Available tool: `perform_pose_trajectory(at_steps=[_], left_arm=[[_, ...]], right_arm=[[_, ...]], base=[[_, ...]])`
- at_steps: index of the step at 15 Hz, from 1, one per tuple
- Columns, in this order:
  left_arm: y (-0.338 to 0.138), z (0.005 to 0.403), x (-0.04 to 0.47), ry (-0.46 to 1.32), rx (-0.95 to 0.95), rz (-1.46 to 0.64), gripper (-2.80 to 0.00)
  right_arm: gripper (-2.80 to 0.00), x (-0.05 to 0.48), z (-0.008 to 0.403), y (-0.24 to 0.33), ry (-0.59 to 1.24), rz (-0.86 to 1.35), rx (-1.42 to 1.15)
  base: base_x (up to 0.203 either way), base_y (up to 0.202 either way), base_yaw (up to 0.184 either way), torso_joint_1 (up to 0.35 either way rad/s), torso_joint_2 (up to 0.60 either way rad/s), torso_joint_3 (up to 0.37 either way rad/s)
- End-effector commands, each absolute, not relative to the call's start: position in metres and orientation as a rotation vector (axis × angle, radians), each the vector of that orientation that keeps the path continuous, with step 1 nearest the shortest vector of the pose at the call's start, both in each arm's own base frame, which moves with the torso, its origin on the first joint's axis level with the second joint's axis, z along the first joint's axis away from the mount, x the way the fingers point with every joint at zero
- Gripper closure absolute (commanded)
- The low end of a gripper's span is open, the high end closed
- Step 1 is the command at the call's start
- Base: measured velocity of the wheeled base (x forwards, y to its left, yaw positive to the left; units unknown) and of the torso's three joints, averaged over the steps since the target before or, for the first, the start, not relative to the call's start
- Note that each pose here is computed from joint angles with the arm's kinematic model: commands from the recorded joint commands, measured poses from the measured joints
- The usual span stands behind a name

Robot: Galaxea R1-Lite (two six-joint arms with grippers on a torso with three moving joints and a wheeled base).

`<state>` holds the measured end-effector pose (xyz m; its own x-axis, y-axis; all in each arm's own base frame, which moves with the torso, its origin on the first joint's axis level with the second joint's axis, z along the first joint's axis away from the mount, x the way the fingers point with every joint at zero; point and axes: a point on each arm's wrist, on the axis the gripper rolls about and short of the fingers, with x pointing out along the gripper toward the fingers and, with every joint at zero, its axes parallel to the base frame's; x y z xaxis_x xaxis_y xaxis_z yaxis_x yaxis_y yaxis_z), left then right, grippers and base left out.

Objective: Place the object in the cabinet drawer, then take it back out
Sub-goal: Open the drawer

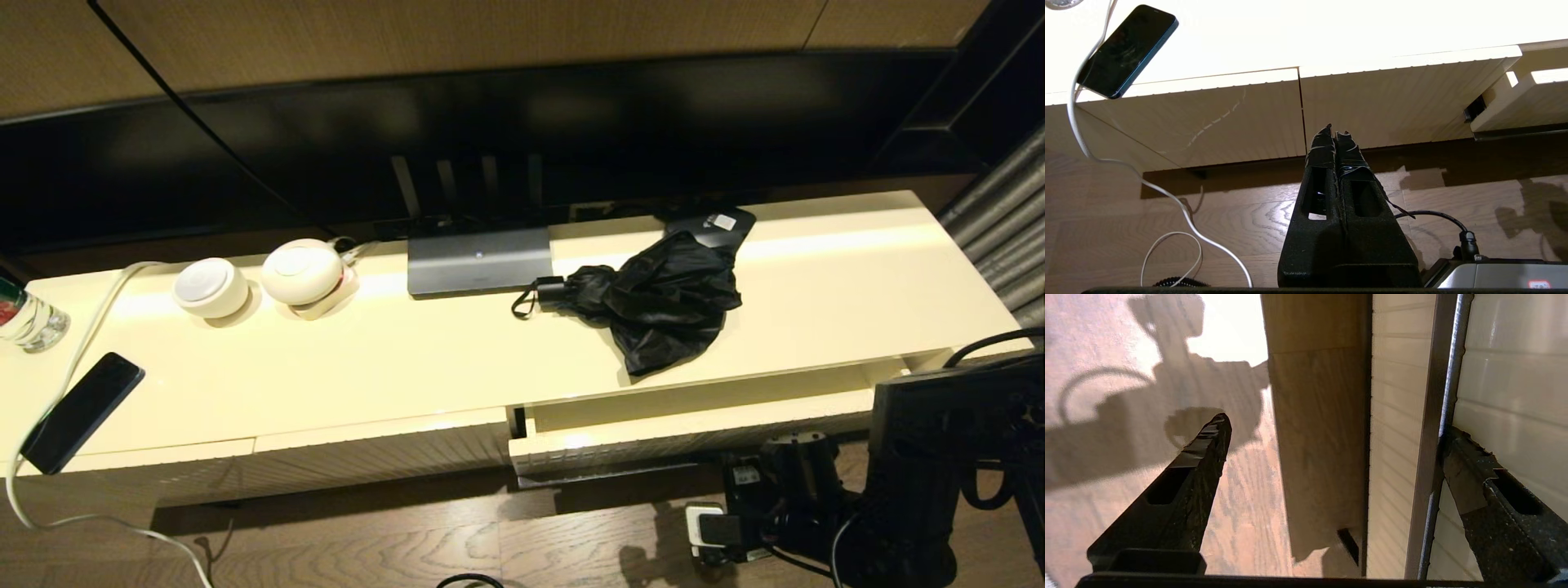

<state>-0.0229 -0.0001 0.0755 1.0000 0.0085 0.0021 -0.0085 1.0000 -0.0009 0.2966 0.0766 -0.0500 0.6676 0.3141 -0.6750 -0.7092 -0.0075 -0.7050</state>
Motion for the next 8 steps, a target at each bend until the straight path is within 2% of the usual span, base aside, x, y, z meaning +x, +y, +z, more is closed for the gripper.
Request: perform_pose_trajectory(at_steps=[1,4,8], left_arm=[[0.0,0.075,-0.023,0.003,-0.002,0.009,0.0],[0.0,0.075,-0.023,0.002,-0.002,0.009,0.0],[0.0,0.075,-0.023,0.003,-0.002,0.009,0.0]], right_arm=[[-2.8,0.287,-0.052,0.076,0.388,0.865,-1.355],[-2.8,0.263,-0.056,0.073,0.44,0.922,-1.344],[-2.8,0.256,-0.047,0.075,0.414,0.919,-1.349]], base=[[0.0,0.0,0.0,0.0,0.0,0.0],[0.0,0.0,0.0,0.0,0.0,0.0],[0.0,0.0,0.0,0.0,0.0,0.0]])
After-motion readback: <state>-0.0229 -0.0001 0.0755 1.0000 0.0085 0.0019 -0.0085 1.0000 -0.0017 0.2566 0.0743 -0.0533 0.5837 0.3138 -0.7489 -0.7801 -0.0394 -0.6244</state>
